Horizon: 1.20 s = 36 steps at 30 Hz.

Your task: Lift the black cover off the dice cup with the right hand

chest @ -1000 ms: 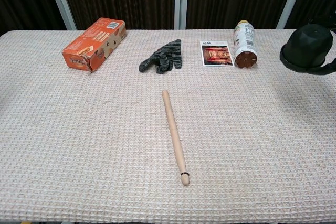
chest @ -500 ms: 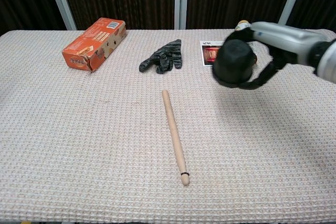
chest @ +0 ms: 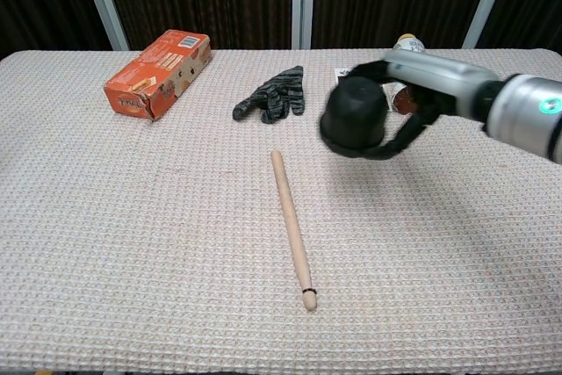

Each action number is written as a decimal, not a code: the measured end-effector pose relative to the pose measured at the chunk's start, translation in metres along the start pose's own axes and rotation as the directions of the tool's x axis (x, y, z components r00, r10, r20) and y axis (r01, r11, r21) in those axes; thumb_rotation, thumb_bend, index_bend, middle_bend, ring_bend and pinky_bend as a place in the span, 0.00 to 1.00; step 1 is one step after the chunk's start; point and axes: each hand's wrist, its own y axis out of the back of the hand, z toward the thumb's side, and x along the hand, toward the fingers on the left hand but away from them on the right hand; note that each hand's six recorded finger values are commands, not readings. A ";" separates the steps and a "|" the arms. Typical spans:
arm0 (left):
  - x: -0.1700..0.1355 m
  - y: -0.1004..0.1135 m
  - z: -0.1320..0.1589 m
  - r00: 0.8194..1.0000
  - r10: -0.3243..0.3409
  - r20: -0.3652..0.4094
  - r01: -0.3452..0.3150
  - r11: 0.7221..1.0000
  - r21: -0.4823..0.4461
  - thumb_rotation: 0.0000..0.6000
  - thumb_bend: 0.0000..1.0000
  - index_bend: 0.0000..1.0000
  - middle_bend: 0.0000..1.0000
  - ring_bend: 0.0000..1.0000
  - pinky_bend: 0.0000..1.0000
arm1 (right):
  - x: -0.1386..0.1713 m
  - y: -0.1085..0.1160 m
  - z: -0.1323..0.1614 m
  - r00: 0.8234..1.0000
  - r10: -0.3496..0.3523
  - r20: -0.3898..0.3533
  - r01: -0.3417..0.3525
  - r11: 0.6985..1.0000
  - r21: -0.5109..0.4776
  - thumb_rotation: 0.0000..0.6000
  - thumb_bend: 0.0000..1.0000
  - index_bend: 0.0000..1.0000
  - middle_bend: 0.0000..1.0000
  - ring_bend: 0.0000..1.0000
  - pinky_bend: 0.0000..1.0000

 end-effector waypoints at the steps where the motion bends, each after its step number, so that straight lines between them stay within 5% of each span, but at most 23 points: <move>1: -0.001 0.001 -0.002 1.000 0.001 -0.006 -0.001 1.000 0.000 1.00 0.12 0.13 0.12 0.00 0.18 | -0.003 0.000 0.009 1.000 -0.003 -0.020 0.003 1.000 0.007 1.00 0.17 0.35 0.40 0.05 0.00; 4: 0.000 0.000 -0.004 1.000 -0.004 -0.012 0.004 1.000 -0.009 1.00 0.12 0.13 0.12 0.00 0.18 | 0.003 0.008 0.005 0.999 -0.042 -0.003 0.042 0.999 0.030 1.00 0.17 0.35 0.41 0.05 0.00; 7: 0.001 -0.003 -0.001 1.000 -0.011 0.000 0.011 1.000 -0.012 1.00 0.12 0.13 0.12 0.00 0.18 | 0.026 0.025 -0.041 0.990 -0.090 0.107 0.082 0.994 0.071 1.00 0.17 0.35 0.41 0.05 0.00; 10: 0.003 -0.007 0.002 1.000 -0.015 0.012 0.015 1.000 -0.016 1.00 0.12 0.13 0.12 0.00 0.18 | 0.065 0.043 -0.101 0.958 -0.129 0.255 0.107 0.989 0.100 1.00 0.17 0.35 0.41 0.05 0.00; 13: 0.005 -0.010 0.004 1.000 -0.025 0.018 0.025 1.000 -0.017 1.00 0.12 0.13 0.12 0.00 0.18 | 0.089 0.052 -0.132 0.932 -0.146 0.331 0.128 0.989 0.073 1.00 0.17 0.35 0.41 0.05 0.00; 17: 0.005 -0.010 0.006 1.000 -0.020 0.022 0.020 1.000 -0.014 1.00 0.12 0.13 0.12 0.00 0.18 | 0.073 0.043 -0.114 0.955 -0.116 0.272 0.110 0.993 0.037 1.00 0.17 0.35 0.41 0.05 0.00; 21: 0.003 -0.004 0.002 1.000 -0.007 0.010 0.007 1.000 -0.007 1.00 0.12 0.13 0.12 0.00 0.18 | 0.026 0.015 -0.049 0.992 -0.050 0.112 0.047 0.998 0.032 1.00 0.17 0.35 0.41 0.05 0.00; 25: 0.002 -0.003 -0.002 1.000 -0.008 -0.001 0.008 1.000 -0.012 1.00 0.12 0.13 0.12 0.00 0.18 | 0.005 0.005 -0.007 0.999 -0.043 0.020 0.042 0.998 0.056 1.00 0.17 0.35 0.41 0.06 0.00; 29: 0.002 -0.011 0.001 0.999 -0.031 0.010 0.031 0.999 -0.014 1.00 0.12 0.13 0.12 0.00 0.18 | 0.028 0.030 -0.047 0.986 -0.117 0.122 0.110 0.992 0.067 1.00 0.17 0.35 0.41 0.06 0.00; 33: 0.004 -0.015 0.005 0.999 -0.033 0.021 0.034 0.999 -0.015 1.00 0.12 0.13 0.12 0.00 0.18 | 0.076 0.059 -0.118 0.940 -0.176 0.293 0.164 0.984 0.063 1.00 0.17 0.35 0.41 0.06 0.00; 36: 0.005 -0.014 0.007 0.999 -0.030 0.025 0.031 0.999 -0.012 1.00 0.12 0.13 0.12 0.00 0.18 | 0.085 0.056 -0.132 0.933 -0.160 0.321 0.167 0.986 0.006 1.00 0.17 0.35 0.41 0.06 0.00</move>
